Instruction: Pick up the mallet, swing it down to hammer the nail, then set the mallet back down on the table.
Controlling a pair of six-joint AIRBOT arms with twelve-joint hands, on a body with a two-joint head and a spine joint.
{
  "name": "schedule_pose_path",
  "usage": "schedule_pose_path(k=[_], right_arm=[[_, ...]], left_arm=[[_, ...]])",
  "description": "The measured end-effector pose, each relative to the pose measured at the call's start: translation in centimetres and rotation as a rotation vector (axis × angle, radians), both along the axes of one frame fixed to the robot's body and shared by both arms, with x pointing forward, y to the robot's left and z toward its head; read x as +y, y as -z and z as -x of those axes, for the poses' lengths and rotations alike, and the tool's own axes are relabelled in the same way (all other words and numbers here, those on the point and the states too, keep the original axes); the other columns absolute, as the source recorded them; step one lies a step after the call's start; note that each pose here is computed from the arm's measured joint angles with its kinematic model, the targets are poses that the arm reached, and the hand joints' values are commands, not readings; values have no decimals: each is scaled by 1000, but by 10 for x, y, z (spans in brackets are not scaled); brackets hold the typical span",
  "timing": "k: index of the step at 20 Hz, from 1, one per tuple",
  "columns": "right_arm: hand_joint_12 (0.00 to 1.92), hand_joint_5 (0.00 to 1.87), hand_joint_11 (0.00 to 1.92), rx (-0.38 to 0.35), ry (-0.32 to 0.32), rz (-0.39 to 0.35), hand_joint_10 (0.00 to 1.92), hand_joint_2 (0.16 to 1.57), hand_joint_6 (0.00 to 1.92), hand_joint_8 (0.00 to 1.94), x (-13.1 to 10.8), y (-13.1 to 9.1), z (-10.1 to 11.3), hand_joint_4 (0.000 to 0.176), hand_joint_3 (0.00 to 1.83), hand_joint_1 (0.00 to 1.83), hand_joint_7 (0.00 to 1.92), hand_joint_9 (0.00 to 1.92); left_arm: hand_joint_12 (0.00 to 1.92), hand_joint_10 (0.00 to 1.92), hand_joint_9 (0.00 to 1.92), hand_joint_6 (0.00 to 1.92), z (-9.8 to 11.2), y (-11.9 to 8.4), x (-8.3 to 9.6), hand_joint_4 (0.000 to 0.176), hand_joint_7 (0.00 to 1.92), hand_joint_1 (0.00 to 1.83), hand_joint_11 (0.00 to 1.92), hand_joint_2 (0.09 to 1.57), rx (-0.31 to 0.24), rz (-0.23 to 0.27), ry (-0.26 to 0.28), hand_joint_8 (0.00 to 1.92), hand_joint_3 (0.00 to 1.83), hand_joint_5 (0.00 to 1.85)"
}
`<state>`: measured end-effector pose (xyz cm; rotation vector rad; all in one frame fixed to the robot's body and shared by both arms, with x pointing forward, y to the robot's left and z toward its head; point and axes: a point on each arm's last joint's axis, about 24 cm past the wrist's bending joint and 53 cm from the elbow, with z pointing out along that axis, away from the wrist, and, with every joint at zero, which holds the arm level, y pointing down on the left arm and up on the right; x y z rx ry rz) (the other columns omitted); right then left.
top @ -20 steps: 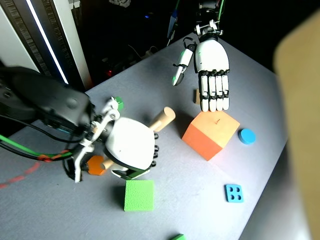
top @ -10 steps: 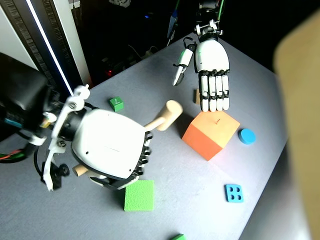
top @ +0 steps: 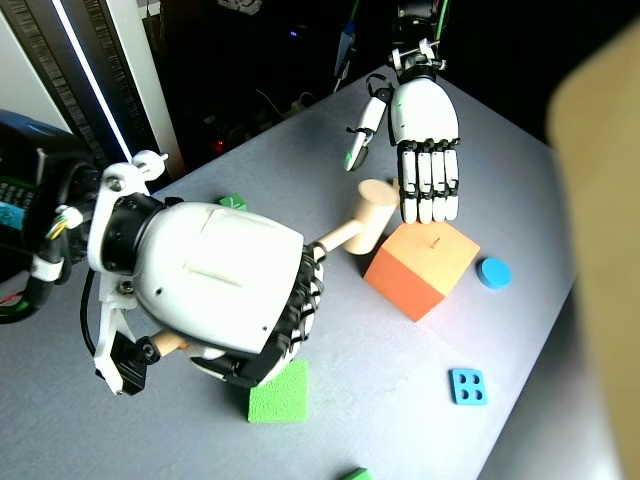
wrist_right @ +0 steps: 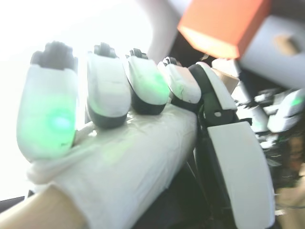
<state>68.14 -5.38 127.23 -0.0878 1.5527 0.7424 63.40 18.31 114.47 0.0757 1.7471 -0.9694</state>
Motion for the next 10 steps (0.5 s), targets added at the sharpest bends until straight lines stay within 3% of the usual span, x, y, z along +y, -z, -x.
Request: schedule_pose_path(k=[2, 5, 10], right_arm=[[1921, 1412, 1902, -20, 11, 1, 1921, 1571, 1921, 1941, 8, -5, -5, 176, 57, 604, 1614, 1718], [1921, 1484, 1921, -27, 1, -9, 1921, 1571, 1921, 1941, 25, -8, -12, 176, 108, 589, 1660, 1759], [1921, 1453, 1921, -53, -5, -23, 1921, 1571, 1921, 1941, 44, -20, -23, 176, 101, 565, 1645, 1750]], left_arm=[[64, 3, 51, 1, 0, 0, 0, 0, 55, 0, 0, 1259, -1, 0, 0, 3, 5, 48], [8, 3, 46, 2, 0, 0, 0, 0, 54, 0, 0, 1252, 1, 0, 0, 5, 0, 42], [26, 8, 81, 7, 0, 0, 0, 0, 82, 0, 46, 1243, 2, 2, 0, 6, 0, 78]])
